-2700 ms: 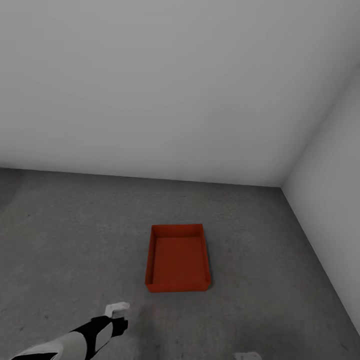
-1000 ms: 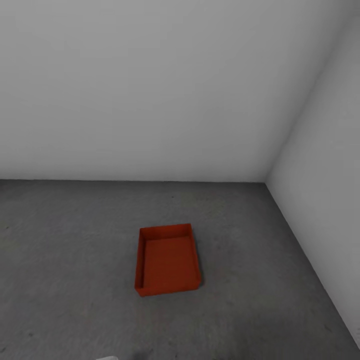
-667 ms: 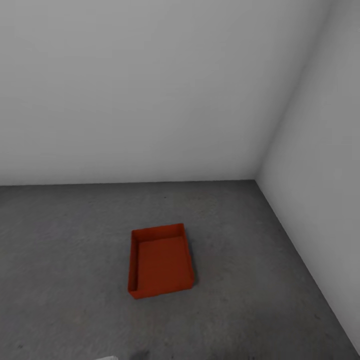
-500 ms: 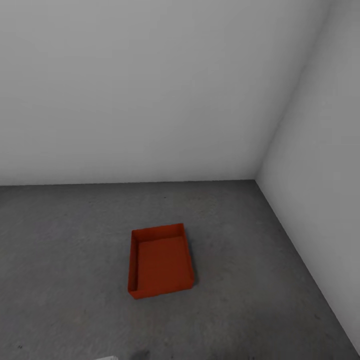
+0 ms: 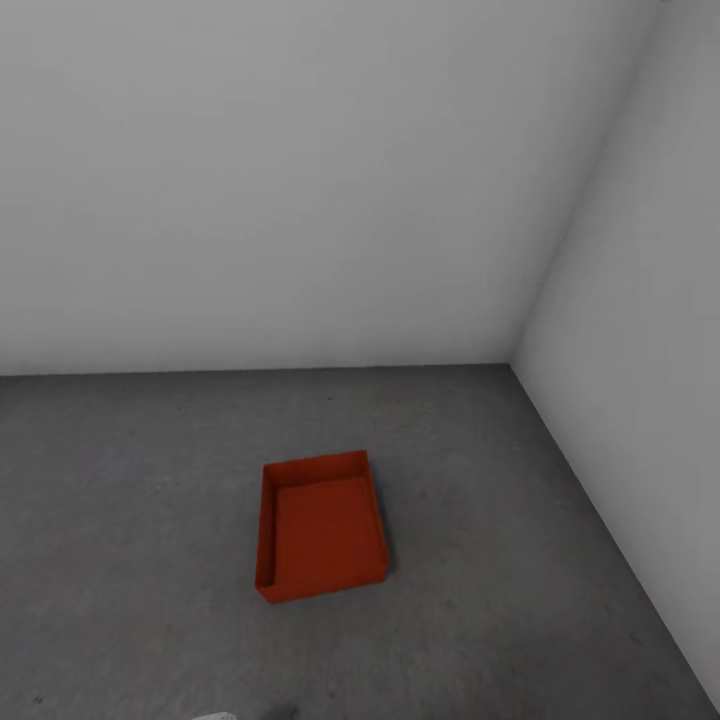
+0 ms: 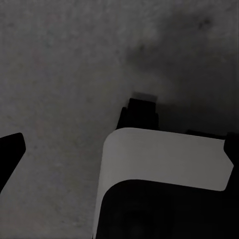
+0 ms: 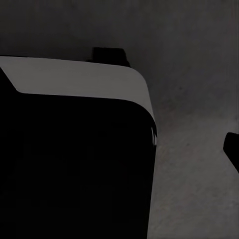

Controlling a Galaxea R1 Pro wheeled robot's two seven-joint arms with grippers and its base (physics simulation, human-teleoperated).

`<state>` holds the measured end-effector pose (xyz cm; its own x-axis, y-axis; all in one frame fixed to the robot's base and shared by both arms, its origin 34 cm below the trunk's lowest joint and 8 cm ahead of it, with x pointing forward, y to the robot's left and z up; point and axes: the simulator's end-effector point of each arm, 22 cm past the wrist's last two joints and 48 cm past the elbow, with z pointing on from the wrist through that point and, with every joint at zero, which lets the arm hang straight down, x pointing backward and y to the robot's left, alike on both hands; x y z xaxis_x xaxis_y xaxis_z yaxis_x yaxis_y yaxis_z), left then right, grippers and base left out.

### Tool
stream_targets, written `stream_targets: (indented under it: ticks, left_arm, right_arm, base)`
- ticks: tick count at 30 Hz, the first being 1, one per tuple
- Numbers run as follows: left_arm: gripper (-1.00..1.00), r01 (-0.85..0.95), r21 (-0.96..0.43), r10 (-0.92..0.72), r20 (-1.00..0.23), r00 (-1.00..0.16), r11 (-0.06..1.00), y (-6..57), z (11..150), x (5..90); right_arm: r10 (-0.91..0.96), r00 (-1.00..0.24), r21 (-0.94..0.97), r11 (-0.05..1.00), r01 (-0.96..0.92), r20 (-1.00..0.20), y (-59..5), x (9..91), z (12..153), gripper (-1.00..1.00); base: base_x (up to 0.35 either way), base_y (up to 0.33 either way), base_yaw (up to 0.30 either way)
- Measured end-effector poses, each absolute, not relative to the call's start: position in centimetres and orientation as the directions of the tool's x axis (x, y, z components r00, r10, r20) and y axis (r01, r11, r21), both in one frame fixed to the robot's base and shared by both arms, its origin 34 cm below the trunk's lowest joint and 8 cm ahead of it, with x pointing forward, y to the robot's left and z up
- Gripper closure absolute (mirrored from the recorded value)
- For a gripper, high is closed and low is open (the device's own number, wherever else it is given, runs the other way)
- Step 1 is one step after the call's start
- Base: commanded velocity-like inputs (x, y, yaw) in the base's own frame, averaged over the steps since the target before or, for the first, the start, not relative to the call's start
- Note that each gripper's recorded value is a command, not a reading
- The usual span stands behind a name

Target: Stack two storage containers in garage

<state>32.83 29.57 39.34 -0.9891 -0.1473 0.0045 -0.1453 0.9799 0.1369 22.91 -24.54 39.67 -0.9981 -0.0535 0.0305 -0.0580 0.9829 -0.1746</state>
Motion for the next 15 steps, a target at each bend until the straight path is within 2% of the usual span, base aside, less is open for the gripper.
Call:
stream_targets:
  ticks: [15]
  left_arm:
    - [-1.0,-0.149,0.133,-0.147,-0.019,-0.989,0.98,29.57,39.8,33.78]
  right_arm:
    - [-0.054,-0.998,-0.177,0.983,-0.055,0.009,-24.59,23.81,39.9,-1.0]
  base:
    - [0.0,0.0,0.0]
